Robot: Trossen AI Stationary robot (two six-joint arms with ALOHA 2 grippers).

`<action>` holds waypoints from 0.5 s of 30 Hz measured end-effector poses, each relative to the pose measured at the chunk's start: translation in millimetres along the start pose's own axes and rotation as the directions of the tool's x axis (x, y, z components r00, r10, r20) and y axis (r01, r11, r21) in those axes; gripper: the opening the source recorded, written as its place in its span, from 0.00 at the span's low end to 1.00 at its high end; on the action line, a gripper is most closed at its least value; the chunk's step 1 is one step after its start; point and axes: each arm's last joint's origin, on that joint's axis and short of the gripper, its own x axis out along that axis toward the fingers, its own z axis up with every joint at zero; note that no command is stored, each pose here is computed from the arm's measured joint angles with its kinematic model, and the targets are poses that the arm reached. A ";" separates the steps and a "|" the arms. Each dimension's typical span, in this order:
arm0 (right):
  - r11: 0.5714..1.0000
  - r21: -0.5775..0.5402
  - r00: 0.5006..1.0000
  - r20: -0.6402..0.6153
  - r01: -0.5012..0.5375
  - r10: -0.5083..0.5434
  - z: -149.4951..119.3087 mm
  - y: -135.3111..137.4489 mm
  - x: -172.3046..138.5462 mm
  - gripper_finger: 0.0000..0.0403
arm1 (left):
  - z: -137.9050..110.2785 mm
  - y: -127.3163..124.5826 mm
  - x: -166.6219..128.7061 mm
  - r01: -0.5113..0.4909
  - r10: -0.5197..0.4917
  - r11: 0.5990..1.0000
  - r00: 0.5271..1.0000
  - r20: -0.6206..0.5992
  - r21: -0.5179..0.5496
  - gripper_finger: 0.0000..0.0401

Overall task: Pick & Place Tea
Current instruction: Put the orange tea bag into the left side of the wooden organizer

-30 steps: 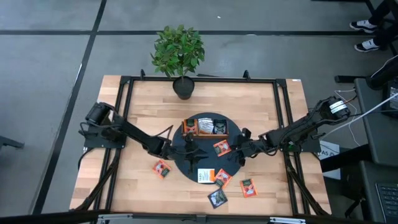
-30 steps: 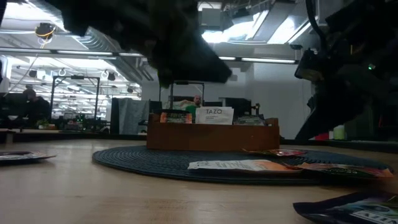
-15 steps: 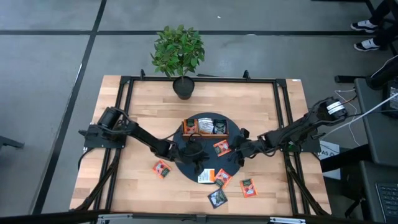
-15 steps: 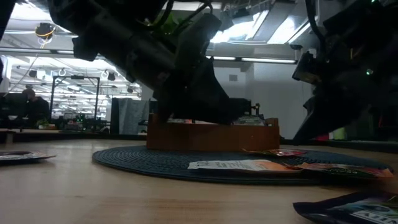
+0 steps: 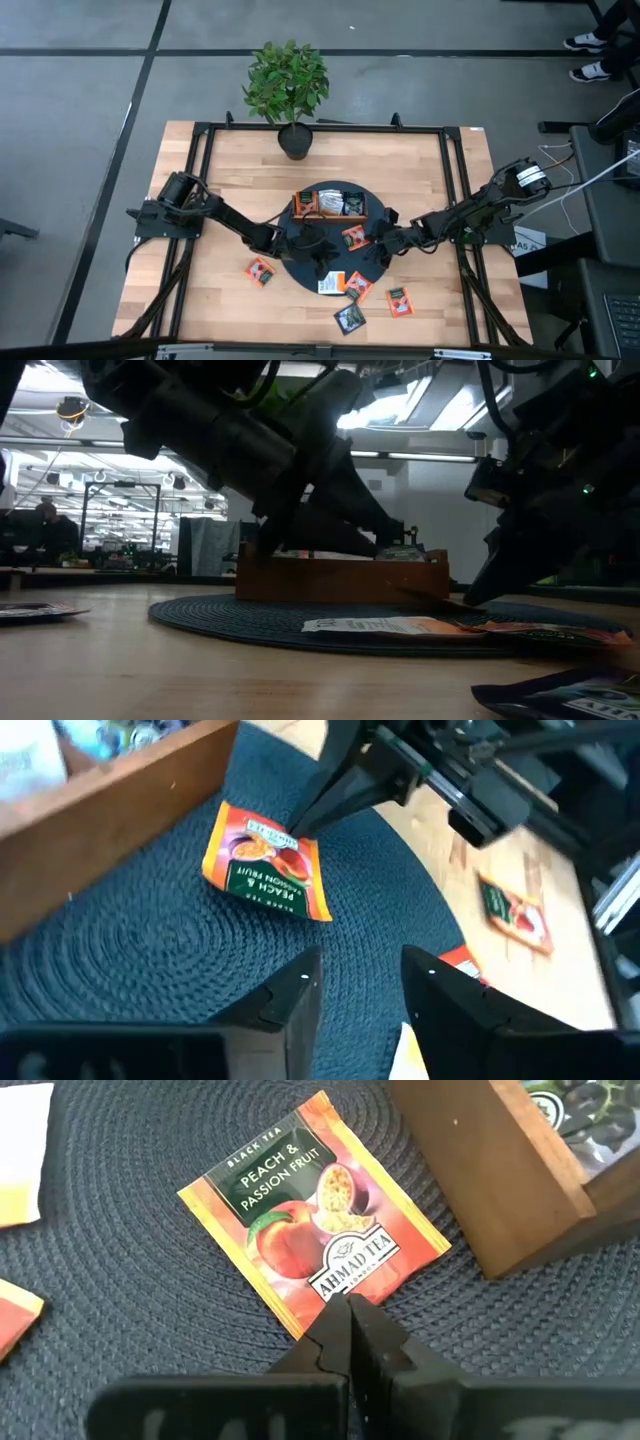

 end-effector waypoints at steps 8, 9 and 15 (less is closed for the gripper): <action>0.998 0.058 1.000 -0.001 -0.003 0.004 0.0 0.1 0.0 0.01 | 5.6 6.7 3.7 0.004 -0.010 0.969 1.000 -0.024 -0.245 0.44; 0.998 0.064 1.000 0.002 -0.006 0.006 0.3 0.3 0.1 0.01 | 6.6 7.7 4.2 0.002 -0.009 0.964 1.000 -0.024 -0.267 0.44; 0.995 0.095 0.999 0.039 -0.037 0.033 4.0 2.8 0.0 0.01 | 10.2 11.8 5.8 -0.015 0.014 0.932 1.000 -0.006 -0.361 0.47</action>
